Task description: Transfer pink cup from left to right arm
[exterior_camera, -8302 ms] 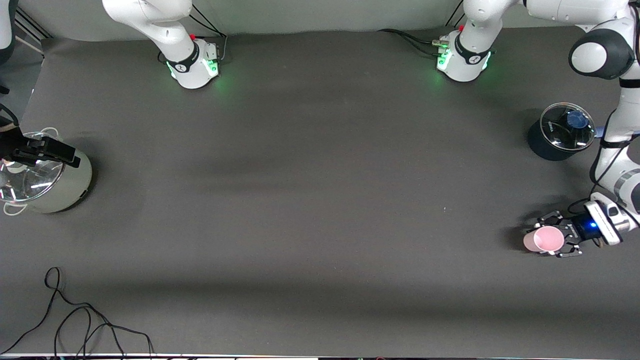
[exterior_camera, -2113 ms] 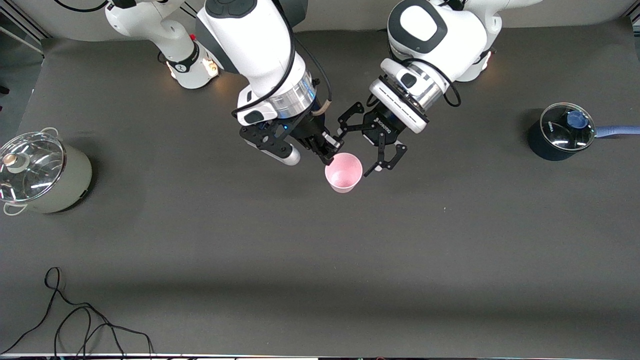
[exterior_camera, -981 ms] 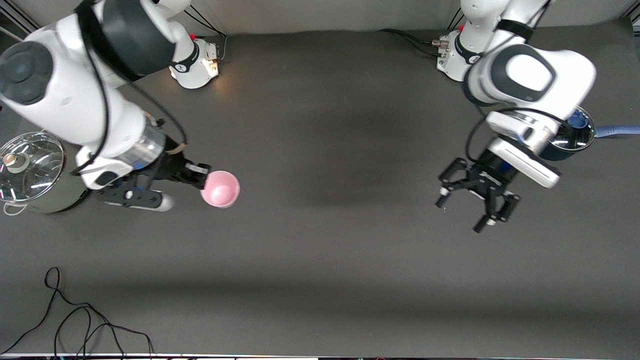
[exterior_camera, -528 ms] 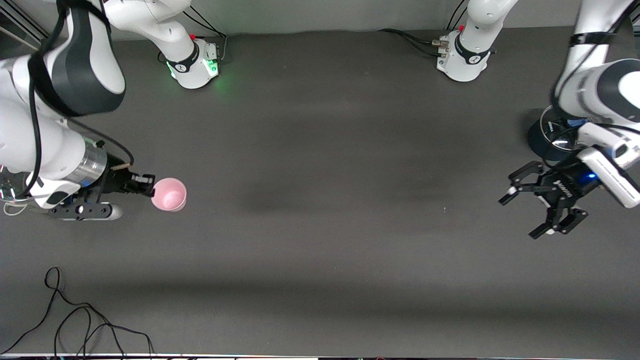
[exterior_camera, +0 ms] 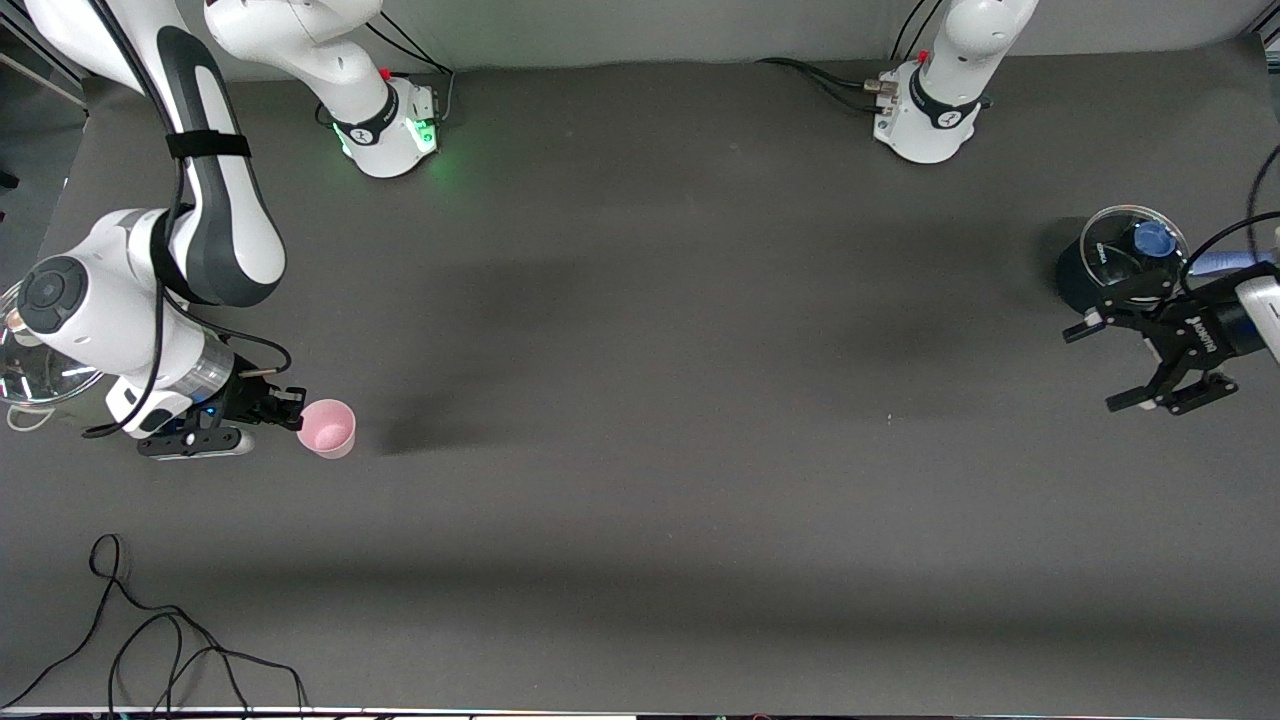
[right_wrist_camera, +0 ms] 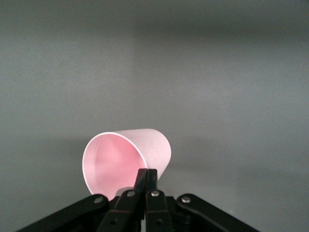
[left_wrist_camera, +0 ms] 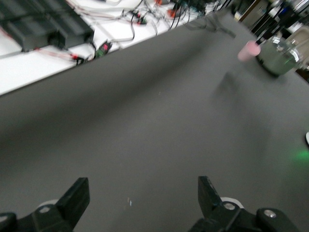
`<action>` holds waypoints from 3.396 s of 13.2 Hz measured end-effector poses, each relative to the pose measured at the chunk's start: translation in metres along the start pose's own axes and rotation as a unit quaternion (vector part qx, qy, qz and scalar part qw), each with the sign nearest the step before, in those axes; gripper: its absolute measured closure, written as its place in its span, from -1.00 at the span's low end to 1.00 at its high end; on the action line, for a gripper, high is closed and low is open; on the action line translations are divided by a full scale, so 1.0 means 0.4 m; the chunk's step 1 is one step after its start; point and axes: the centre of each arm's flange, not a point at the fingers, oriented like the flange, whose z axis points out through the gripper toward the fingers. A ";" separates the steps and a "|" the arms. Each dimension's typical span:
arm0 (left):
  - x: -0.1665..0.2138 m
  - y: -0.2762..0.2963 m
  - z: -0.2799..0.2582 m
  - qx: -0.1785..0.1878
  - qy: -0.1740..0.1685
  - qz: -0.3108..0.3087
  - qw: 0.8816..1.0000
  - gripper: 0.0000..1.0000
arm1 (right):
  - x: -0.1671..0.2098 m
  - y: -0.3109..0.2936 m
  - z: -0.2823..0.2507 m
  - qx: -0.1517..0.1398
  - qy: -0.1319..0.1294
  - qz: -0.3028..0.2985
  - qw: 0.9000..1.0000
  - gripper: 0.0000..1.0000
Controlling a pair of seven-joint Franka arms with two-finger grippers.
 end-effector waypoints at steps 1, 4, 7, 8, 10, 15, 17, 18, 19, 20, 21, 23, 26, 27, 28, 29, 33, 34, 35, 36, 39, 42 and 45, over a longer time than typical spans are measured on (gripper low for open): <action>0.016 0.010 -0.020 0.015 -0.034 -0.017 0.999 -1.00 | -0.008 0.019 0.019 -0.001 0.003 -0.002 1.000 0.96; 0.065 0.060 -0.021 0.072 -0.135 -0.062 0.986 -1.00 | -0.032 0.051 0.088 -0.001 0.014 -0.008 1.000 0.96; 0.130 0.150 0.023 0.128 -0.219 -0.103 0.962 -1.00 | -0.044 0.085 0.147 -0.012 0.013 -0.009 1.000 0.96; 0.144 0.171 0.026 0.142 -0.233 -0.112 0.956 -1.00 | -0.043 0.086 0.154 -0.014 0.015 -0.009 1.000 0.96; 0.154 0.180 0.006 0.177 -0.245 -0.135 0.944 -1.00 | -0.041 0.089 0.169 -0.020 0.021 -0.010 1.000 0.96; 0.150 0.185 -0.027 0.220 -0.244 -0.256 0.909 -1.00 | -0.041 0.090 0.179 -0.023 0.021 -0.012 0.999 0.43; 0.160 0.198 -0.017 0.237 -0.238 -0.290 0.896 -1.00 | -0.041 0.088 0.170 -0.019 0.018 -0.013 1.000 -0.01; 0.168 0.210 -0.006 0.247 -0.240 -0.293 0.892 -1.00 | -0.042 0.084 0.154 -0.013 0.014 -0.014 1.000 -0.20; 0.179 0.227 0.004 0.254 -0.240 -0.296 0.889 -1.00 | -0.042 0.080 0.127 -0.004 0.009 -0.013 1.000 -0.43; 0.190 0.246 0.011 0.259 -0.239 -0.296 0.888 -1.00 | -0.039 0.079 0.086 0.007 0.008 -0.012 1.000 -0.66; 0.198 0.261 0.014 0.265 -0.238 -0.294 0.887 -1.00 | -0.039 0.083 0.033 0.019 0.007 -0.010 1.000 -0.89; 0.204 0.274 0.011 0.270 -0.236 -0.293 0.886 -1.00 | -0.046 0.116 -0.097 0.047 0.004 0.002 0.999 -1.00; 0.206 0.274 0.013 0.272 -0.236 -0.292 0.886 -1.00 | -0.031 0.136 -0.356 0.085 -0.012 0.022 0.996 -1.00; 0.203 0.269 0.012 0.274 -0.236 -0.295 0.885 -1.00 | -0.020 0.125 -0.441 0.082 -0.017 0.029 0.996 -1.00; 0.200 0.262 0.011 0.275 -0.237 -0.297 0.883 -1.00 | -0.015 0.113 -0.515 0.066 -0.024 0.035 0.997 -1.00; 0.199 0.258 0.011 0.277 -0.236 -0.299 0.882 -1.00 | -0.018 0.102 -0.576 0.048 -0.037 0.041 0.997 -1.00; 0.212 0.272 0.028 0.282 -0.238 -0.291 0.883 -1.00 | -0.039 0.111 -0.672 0.016 -0.067 0.050 0.996 -1.00; 0.216 0.276 0.031 0.283 -0.238 -0.289 0.883 -1.00 | -0.040 0.115 -0.665 0.014 -0.074 0.052 0.996 -1.00; 0.220 0.280 0.032 0.284 -0.237 -0.287 0.884 -1.00 | -0.041 0.114 -0.657 0.012 -0.082 0.052 0.995 -1.00; 0.223 0.281 0.031 0.284 -0.236 -0.287 0.884 -1.00 | -0.041 0.112 -0.651 0.011 -0.087 0.051 0.995 -1.00; 0.225 0.282 0.029 0.284 -0.236 -0.283 0.885 -1.00 | -0.040 0.108 -0.641 0.008 -0.095 0.050 0.994 -1.00; 0.230 0.286 0.024 0.280 -0.238 -0.264 0.891 -1.00 | -0.035 0.083 -0.637 -0.010 -0.099 0.033 0.994 -1.00; 0.235 0.288 0.021 0.279 -0.238 -0.258 0.894 -1.00 | -0.032 0.038 -0.635 -0.023 -0.106 0.031 0.994 -1.00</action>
